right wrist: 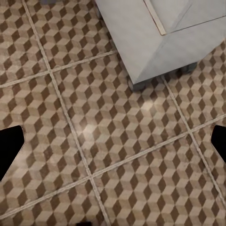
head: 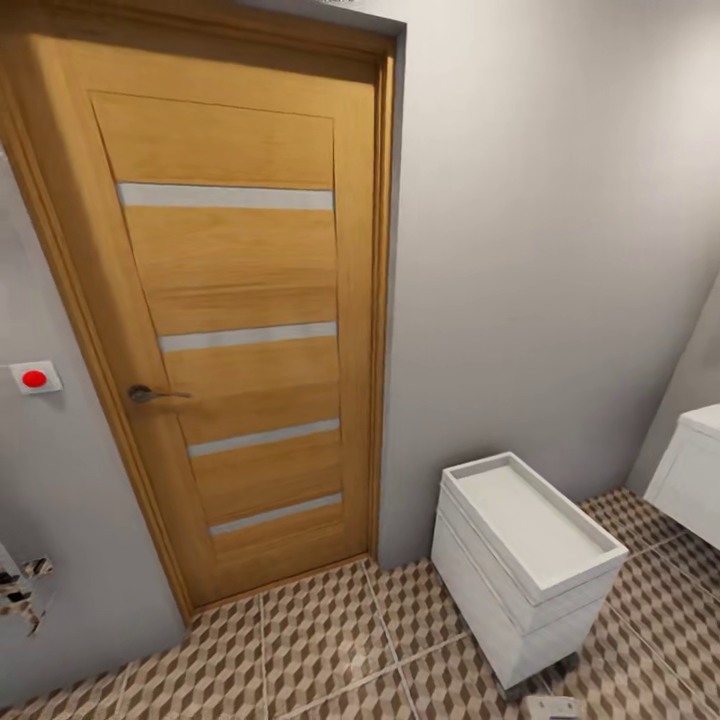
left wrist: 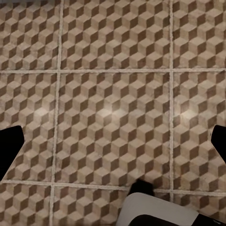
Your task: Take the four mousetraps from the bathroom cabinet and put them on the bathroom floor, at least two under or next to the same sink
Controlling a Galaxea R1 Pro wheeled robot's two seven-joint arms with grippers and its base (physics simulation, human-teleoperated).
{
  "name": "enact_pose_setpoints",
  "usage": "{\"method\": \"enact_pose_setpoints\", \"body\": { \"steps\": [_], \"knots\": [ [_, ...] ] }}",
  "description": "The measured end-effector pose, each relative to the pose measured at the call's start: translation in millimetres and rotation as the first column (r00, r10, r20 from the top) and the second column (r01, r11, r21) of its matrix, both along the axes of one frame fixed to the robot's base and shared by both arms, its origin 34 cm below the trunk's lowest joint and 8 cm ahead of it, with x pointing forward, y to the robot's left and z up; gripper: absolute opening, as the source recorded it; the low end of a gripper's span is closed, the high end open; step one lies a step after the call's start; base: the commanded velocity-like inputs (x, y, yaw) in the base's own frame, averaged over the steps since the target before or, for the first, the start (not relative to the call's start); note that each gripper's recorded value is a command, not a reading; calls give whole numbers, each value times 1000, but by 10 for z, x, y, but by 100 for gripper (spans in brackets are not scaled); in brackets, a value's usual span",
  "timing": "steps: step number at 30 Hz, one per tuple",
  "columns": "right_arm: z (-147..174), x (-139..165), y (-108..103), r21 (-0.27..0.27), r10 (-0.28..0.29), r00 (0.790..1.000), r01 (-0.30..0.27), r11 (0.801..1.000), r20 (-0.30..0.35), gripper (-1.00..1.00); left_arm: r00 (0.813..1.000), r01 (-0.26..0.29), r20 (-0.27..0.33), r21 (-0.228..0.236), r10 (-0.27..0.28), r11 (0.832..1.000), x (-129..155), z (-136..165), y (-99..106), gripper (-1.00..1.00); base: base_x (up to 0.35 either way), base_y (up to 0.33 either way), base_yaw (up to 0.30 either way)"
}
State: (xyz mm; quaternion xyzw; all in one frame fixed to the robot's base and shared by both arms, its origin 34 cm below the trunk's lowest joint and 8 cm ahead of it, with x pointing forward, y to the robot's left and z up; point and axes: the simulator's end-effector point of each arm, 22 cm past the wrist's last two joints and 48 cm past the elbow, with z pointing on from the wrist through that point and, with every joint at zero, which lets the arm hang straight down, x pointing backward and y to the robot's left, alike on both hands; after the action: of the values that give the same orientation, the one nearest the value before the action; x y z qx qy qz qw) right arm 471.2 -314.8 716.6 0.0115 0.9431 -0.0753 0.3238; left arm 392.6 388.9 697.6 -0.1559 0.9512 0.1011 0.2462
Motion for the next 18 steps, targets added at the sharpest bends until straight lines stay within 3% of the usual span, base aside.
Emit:
{"method": "enact_pose_setpoints", "body": {
  "steps": [18],
  "knots": [
    [31, -22, 1, 0, 1, 1000, -1, 1000, 0, 100, 1000, 0, 1, -1, 0, 1000, -21, 33, 10, 100, 0, 0, 300]
  ]
}}
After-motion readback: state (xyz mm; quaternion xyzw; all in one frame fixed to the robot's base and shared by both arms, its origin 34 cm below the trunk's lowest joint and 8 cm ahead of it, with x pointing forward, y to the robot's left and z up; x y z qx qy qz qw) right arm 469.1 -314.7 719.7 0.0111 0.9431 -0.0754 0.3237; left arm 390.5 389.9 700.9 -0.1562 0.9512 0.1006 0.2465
